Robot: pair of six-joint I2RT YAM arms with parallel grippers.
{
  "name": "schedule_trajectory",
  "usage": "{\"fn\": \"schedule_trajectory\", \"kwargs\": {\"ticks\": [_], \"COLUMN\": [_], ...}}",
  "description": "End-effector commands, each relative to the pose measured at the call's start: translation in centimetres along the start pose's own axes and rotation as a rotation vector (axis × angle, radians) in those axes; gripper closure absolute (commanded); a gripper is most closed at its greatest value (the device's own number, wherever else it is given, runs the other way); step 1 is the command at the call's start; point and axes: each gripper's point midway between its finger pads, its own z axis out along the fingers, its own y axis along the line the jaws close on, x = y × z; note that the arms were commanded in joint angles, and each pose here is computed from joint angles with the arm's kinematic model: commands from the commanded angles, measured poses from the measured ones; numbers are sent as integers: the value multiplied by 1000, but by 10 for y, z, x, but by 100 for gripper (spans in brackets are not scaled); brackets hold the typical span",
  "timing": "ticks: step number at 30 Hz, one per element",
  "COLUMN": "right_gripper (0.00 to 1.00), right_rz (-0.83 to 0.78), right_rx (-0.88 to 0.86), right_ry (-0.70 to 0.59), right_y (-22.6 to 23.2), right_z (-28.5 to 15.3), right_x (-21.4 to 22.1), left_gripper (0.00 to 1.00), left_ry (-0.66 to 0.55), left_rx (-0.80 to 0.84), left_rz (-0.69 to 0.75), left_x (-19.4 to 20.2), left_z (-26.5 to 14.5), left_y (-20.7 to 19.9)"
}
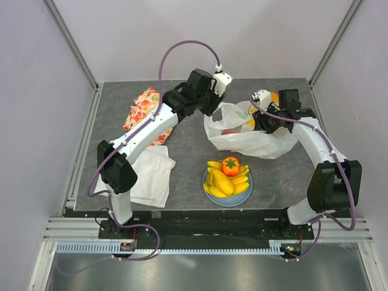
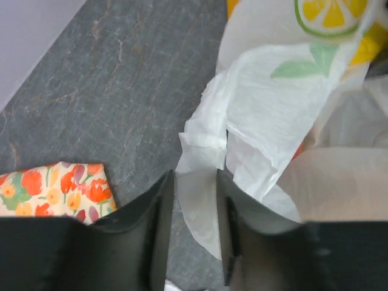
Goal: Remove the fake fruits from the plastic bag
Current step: Adjust the plastic bag at the center of the board.
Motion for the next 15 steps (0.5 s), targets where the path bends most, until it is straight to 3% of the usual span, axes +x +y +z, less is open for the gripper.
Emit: {"fn": "schedule_trajectory", "kwargs": {"ticks": [1, 2, 4, 6, 7, 15], "right_gripper": [100, 100, 100, 100, 100, 100], "right_rz": [-1, 6, 25, 25, 21, 23], "right_rx": [-31, -48, -91, -99, -109, -130], "right_ry": [-121, -117, -104, -108, -117, -170], "right_y": [9, 12, 20, 22, 24, 27], "right_z": [-23, -23, -21, -21, -22, -34], "right_x": [-38, -37, -33, -33, -35, -57], "left_gripper": [48, 41, 33, 6, 1, 1], "left_ry": [-254, -332, -386, -398, -389, -215], "left_rx": [14, 162, 301, 420, 440, 466], "left_rz": [-117, -135, -134, -145, -144, -133], "left_x": [-80, -100, -113, -114, -111, -57], "left_z": [-55, -81, -101, -112, -110, -40], "left_y": [25, 9, -11, -33, -37, -52]}}
